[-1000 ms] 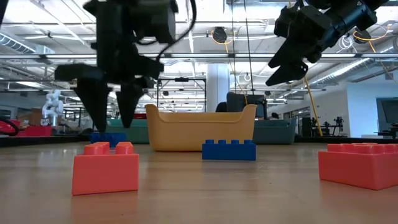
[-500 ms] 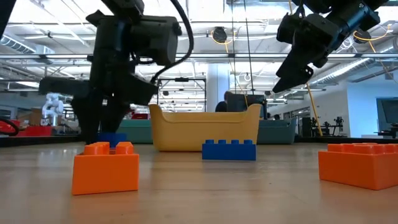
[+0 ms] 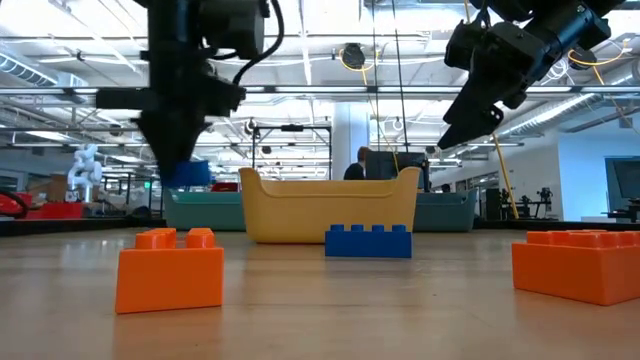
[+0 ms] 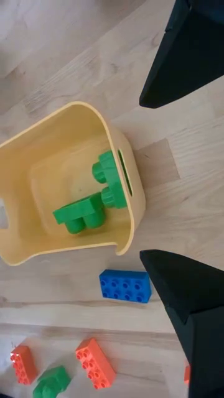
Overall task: Sort & place blocks by color
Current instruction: Put the blue game piece into the green bin
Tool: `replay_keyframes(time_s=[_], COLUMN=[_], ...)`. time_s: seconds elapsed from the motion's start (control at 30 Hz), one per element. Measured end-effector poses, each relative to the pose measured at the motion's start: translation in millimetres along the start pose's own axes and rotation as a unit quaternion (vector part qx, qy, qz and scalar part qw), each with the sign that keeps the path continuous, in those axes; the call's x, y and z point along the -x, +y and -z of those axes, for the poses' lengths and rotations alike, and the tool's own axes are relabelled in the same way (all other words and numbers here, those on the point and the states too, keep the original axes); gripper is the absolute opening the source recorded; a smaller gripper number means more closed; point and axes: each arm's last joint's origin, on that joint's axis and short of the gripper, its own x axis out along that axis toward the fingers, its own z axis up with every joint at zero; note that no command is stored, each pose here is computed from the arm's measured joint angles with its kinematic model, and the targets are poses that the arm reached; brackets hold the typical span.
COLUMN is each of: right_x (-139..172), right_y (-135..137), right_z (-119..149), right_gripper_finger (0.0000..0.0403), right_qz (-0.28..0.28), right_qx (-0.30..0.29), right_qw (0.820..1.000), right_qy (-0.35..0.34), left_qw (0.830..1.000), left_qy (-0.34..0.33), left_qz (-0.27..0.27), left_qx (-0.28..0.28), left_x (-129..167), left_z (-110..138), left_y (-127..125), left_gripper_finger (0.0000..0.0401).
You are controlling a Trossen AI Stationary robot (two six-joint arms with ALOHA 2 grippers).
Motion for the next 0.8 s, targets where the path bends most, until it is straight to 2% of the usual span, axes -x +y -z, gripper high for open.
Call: replay_keyframes(time_s=[0.2, 0.3, 0.47, 0.63, 0.8], right_x=[0, 0, 0, 0, 0], right_y=[0, 1, 1, 1, 1], right_z=[-1, -3, -5, -5, -5], right_gripper_finger=[0.0384, 0.0384, 0.0384, 0.0384, 0.0384], right_qz=[-0.002, -0.005, -0.007, -0.007, -0.007], right_qx=[0.000, -0.001, 0.007, 0.008, 0.013], right_qw=[1.000, 1.000, 1.000, 1.000, 1.000], right_qy=[-0.008, -0.016, -0.025, -0.025, -0.025], left_qw=[0.991, 0.983, 0.968, 0.960, 0.961], left_qy=[-0.023, -0.015, -0.014, -0.019, -0.020], left_qz=[-0.055, -0.091, -0.115, -0.132, -0.119], left_qx=[0.118, 0.160, 0.222, 0.245, 0.249], left_x=[7, 1, -12, -17, -19], left_z=[30, 45, 70, 88, 94], left_y=[63, 94, 137, 162, 166], left_gripper_finger=[0.0090, 0.0091, 0.0113, 0.0142, 0.0184])
